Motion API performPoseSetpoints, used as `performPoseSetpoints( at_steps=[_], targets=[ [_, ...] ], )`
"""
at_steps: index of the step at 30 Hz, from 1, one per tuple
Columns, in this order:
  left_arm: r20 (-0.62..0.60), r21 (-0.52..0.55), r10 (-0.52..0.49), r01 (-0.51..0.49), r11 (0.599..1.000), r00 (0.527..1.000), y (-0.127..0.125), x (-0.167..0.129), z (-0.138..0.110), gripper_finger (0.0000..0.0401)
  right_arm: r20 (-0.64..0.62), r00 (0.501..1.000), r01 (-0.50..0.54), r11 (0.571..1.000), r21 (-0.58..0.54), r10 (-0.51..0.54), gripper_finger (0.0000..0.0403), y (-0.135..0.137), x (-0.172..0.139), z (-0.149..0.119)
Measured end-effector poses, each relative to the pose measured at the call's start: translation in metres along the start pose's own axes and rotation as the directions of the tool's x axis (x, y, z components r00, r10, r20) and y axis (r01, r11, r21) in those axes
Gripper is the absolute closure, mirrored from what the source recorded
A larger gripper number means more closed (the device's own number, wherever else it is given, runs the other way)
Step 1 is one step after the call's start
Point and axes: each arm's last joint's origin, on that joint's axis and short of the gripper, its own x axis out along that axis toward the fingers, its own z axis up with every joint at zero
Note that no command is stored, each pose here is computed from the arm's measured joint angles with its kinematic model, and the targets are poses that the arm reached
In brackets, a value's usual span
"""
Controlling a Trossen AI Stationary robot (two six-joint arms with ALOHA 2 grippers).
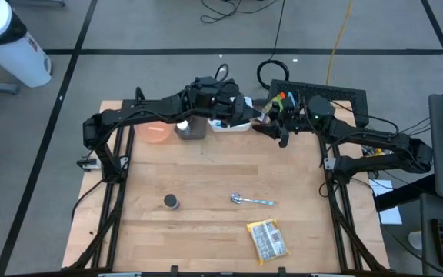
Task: Pick & Place Food Item
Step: Put the brown seasoning bottle into the left black bin
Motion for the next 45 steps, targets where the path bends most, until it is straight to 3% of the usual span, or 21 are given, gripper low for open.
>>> performPoseSetpoints(
  at_steps=[15,33,41,45],
  targets=[
    [0.007,-0.044,0.006,-0.006,0.999,1.000,0.000,0.005,-0.006,0.0073,-0.030,0.999,0.011,1.000,0.008,-0.011,0.0232,-0.002,0.003,-0.005],
    [-0.017,-0.020,0.016,-0.017,1.000,1.000,0.005,0.011,-0.009,0.0074,-0.078,0.997,0.020,1.000,0.023,-0.019,0.0232,-0.005,0.010,-0.014],
    [-0.016,-0.022,0.020,-0.020,1.000,1.000,0.005,0.010,-0.009,0.0130,-0.091,0.996,0.027,0.999,0.026,-0.024,0.0232,-0.006,0.010,-0.016],
    [-0.015,-0.021,0.020,-0.020,1.000,1.000,0.005,0.010,-0.009,0.0130,-0.092,0.995,0.027,0.999,0.026,-0.025,0.0232,-0.006,0.010,-0.016]
  ],
)
